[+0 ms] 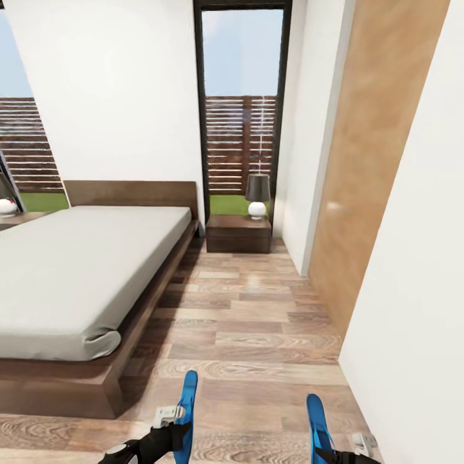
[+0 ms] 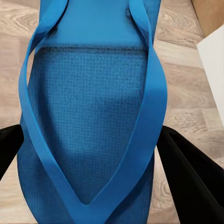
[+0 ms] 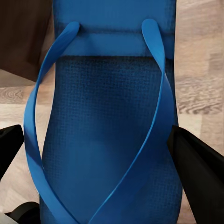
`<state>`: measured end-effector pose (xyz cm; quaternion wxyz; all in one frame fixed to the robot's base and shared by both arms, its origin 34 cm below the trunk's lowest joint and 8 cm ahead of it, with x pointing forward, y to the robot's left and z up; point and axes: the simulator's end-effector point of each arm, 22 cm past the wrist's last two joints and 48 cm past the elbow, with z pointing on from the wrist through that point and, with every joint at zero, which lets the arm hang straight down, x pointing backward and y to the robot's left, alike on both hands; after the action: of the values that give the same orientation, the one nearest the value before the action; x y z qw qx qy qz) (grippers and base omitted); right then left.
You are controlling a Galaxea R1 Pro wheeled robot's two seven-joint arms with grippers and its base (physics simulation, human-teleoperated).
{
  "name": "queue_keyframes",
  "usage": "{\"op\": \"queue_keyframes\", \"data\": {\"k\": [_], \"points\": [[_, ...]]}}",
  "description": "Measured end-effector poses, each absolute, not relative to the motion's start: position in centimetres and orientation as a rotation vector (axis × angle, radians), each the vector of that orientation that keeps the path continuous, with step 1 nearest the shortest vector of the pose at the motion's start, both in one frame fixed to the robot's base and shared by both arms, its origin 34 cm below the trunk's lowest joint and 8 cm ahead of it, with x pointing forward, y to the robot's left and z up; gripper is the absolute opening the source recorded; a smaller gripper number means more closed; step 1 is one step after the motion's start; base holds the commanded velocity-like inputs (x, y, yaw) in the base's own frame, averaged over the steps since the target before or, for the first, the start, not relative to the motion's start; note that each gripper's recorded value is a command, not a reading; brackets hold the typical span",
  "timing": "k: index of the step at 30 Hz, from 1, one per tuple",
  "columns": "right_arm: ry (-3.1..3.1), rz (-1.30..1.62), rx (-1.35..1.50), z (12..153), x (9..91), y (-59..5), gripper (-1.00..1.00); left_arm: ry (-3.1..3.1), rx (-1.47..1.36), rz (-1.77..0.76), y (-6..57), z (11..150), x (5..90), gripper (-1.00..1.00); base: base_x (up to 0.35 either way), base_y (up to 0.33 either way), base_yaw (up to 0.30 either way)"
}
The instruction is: In the bedroom, move the book from the bed onto either nightstand, and place the two sandals side by side next to the bed.
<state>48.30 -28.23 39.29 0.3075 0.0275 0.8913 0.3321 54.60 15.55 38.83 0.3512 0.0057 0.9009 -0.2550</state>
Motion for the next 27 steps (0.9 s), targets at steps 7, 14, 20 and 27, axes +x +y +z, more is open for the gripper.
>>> {"op": "queue_keyframes", "data": {"k": [7,14,20,27], "points": [[2.357,0.878,0.073,39.29,48.30,-28.25,-1.00,2.332,0.015,-0.660,15.54,38.83,54.60,-1.00,0.332,0.000,0.000],[2.357,0.878,0.073,39.29,48.30,-28.23,-1.00,2.332,0.015,-0.660,15.55,38.83,54.61,-1.00,0.332,0.000,0.000],[2.357,0.878,0.073,39.29,48.30,-28.23,-1.00,2.333,0.016,-0.658,15.55,38.80,54.60,-1.00,0.332,0.000,0.000],[2.358,0.878,0.073,39.28,48.30,-28.24,-1.00,2.334,0.016,-0.657,15.57,38.80,54.60,-1.00,0.332,0.000,0.000]]}}
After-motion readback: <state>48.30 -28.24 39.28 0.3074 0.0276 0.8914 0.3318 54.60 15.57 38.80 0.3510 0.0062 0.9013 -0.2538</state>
